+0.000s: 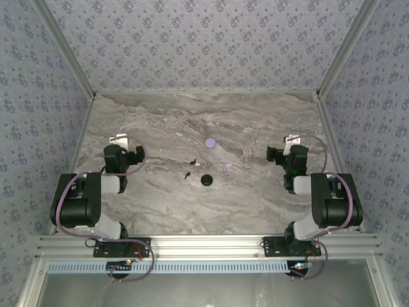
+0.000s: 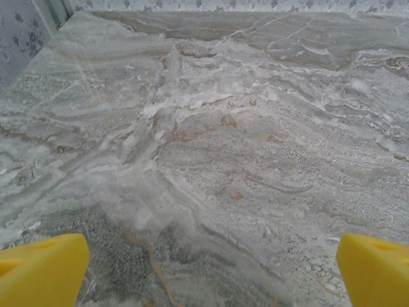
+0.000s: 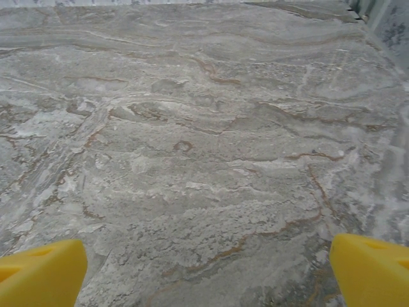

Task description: Insert wireless bluetooth earbuds into charging case

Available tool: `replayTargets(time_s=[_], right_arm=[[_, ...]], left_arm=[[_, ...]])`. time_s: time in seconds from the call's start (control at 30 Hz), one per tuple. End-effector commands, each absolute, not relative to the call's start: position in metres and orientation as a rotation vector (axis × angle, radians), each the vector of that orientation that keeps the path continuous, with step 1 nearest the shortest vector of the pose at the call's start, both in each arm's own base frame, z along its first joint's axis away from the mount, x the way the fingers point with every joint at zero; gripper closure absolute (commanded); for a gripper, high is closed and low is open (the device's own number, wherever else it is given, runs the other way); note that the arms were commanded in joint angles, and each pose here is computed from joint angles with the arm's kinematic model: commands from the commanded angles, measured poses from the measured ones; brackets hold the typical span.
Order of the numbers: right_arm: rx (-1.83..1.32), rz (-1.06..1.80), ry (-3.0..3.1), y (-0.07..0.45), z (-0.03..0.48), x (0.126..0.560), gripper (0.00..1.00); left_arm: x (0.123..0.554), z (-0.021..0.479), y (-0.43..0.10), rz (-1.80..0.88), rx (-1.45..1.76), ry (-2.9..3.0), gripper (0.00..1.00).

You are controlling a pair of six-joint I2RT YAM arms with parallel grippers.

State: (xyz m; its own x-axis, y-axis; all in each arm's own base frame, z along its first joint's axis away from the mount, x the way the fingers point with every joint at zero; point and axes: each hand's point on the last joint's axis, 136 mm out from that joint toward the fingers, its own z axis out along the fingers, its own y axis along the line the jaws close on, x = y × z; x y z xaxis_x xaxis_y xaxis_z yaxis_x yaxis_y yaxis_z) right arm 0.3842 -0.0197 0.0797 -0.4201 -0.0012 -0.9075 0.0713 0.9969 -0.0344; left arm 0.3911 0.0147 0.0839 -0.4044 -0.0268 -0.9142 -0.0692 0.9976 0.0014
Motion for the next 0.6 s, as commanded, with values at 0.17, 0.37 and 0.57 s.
replayTargets(time_s=[0.17, 0.37, 0.57], right_arm=[[0.199, -0.135, 2.048, -0.036, 0.116, 0.377, 0.00], [0.235, -0.053, 2.181, -0.026, 0.129, 0.366, 0.00], [0.266, 0.062, 2.298, -0.009, 0.132, 0.364, 0.00]], left_arm=[[0.379, 0.127, 0.026, 0.047, -0.205, 1.970, 0.01], [0.369, 0.158, 0.018, -0.065, -0.305, 2.013, 0.01], [0.369, 0.170, -0.016, -0.150, -0.248, 2.137, 0.01]])
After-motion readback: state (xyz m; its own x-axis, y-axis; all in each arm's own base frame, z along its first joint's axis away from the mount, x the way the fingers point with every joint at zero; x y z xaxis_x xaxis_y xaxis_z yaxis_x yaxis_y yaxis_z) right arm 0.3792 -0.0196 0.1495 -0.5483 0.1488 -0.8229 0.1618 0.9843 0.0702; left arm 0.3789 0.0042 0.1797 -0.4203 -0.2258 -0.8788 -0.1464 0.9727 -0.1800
